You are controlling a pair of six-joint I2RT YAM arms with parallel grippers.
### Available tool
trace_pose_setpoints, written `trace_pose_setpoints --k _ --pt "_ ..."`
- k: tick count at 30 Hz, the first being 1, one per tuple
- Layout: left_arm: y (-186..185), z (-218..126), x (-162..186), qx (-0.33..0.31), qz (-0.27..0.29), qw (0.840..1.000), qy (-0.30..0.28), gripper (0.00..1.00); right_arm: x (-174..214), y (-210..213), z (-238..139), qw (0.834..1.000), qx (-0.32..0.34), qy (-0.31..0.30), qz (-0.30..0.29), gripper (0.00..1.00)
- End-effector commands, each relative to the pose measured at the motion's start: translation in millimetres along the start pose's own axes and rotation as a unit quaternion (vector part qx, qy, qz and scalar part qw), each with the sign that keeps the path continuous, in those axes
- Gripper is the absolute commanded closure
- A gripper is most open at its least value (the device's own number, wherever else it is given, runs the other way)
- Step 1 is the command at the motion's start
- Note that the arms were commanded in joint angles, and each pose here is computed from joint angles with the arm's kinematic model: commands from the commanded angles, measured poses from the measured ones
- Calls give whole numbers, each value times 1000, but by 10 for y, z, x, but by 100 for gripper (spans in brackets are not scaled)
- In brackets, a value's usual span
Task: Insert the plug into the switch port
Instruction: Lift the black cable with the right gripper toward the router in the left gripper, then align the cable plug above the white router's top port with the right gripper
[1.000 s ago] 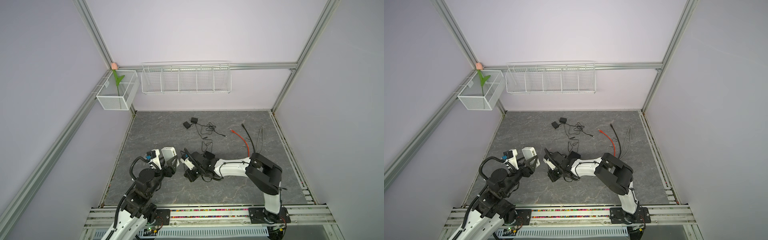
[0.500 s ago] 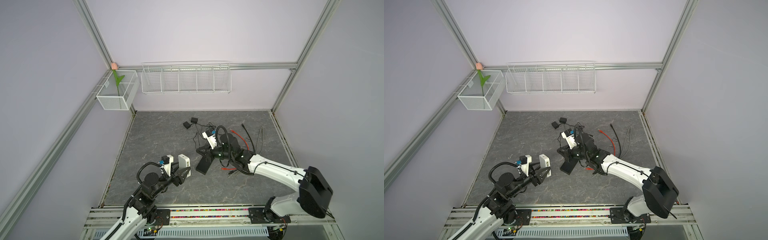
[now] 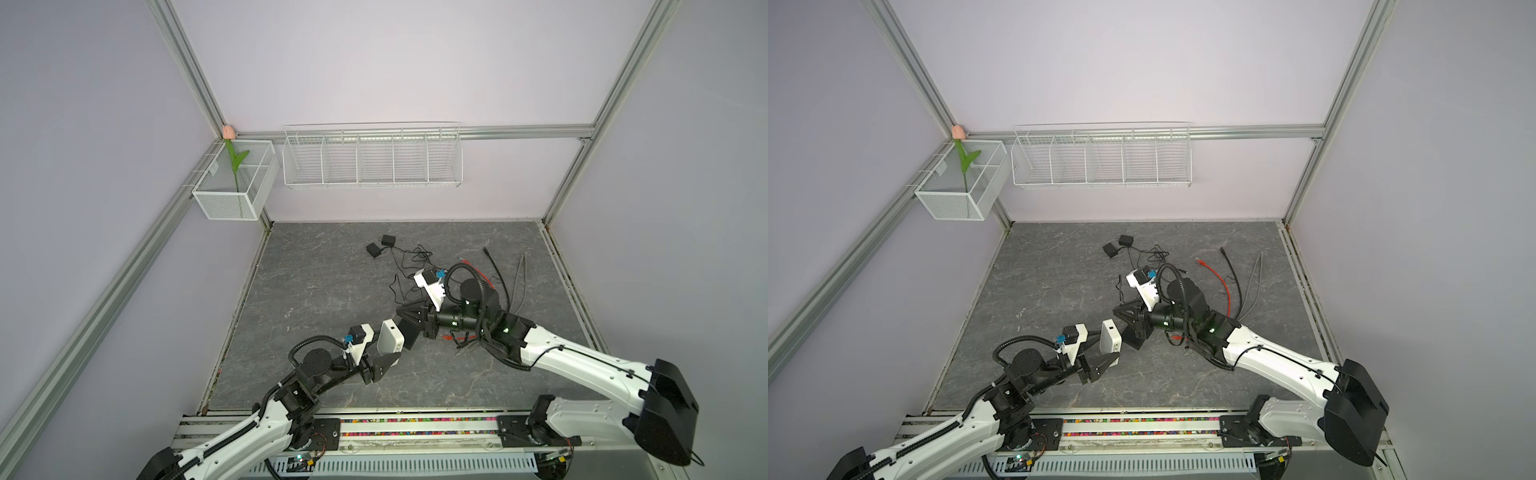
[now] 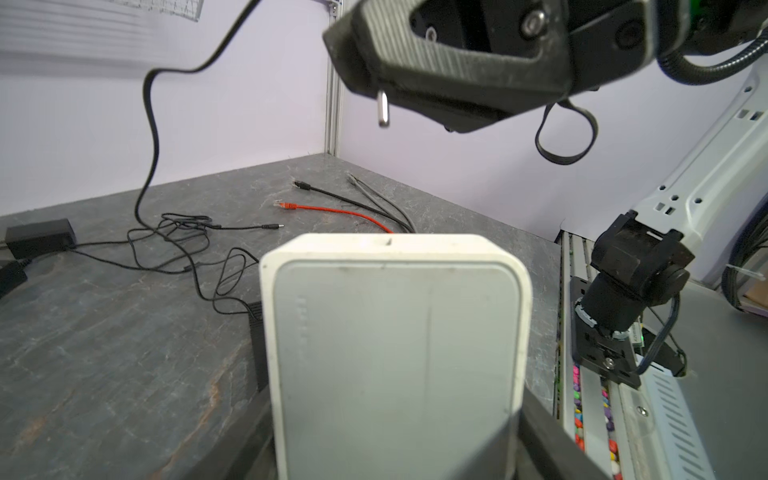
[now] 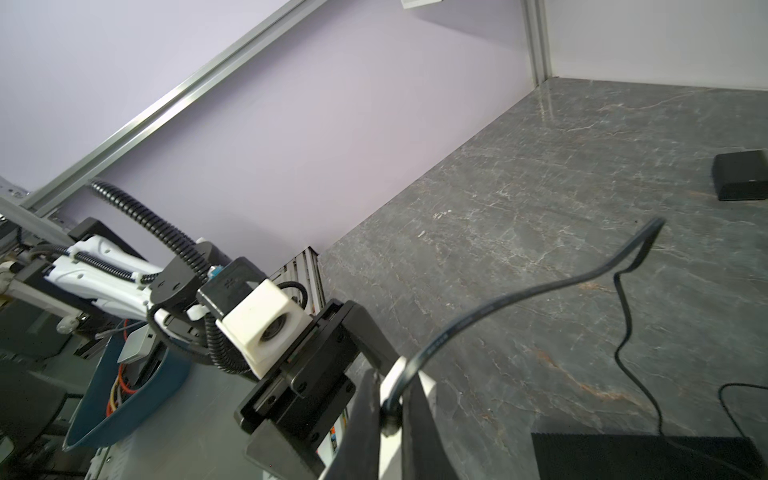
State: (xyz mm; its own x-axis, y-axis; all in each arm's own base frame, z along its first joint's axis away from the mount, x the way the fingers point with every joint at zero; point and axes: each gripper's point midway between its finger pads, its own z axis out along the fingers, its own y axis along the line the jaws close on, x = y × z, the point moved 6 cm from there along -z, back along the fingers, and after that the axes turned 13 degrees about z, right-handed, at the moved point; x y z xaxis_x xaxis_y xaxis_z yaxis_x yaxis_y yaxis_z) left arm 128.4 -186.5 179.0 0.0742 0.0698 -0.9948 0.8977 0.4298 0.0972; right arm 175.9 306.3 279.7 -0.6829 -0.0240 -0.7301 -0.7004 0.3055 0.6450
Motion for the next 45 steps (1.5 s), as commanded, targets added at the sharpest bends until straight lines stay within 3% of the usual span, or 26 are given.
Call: trace_pose_setpoints --k 1,24,45 --pt "23 7 -191 -10 49 998 -43 100 92 88 1 999 -3 4 -32 93" --pt "-52 -18 -274 5 61 996 -68 100 179 69 88 998 33 9 -55 93" --pt "-9 -75 -425 -19 65 994 -82 100 411 125 152 994 52 42 -84 93"
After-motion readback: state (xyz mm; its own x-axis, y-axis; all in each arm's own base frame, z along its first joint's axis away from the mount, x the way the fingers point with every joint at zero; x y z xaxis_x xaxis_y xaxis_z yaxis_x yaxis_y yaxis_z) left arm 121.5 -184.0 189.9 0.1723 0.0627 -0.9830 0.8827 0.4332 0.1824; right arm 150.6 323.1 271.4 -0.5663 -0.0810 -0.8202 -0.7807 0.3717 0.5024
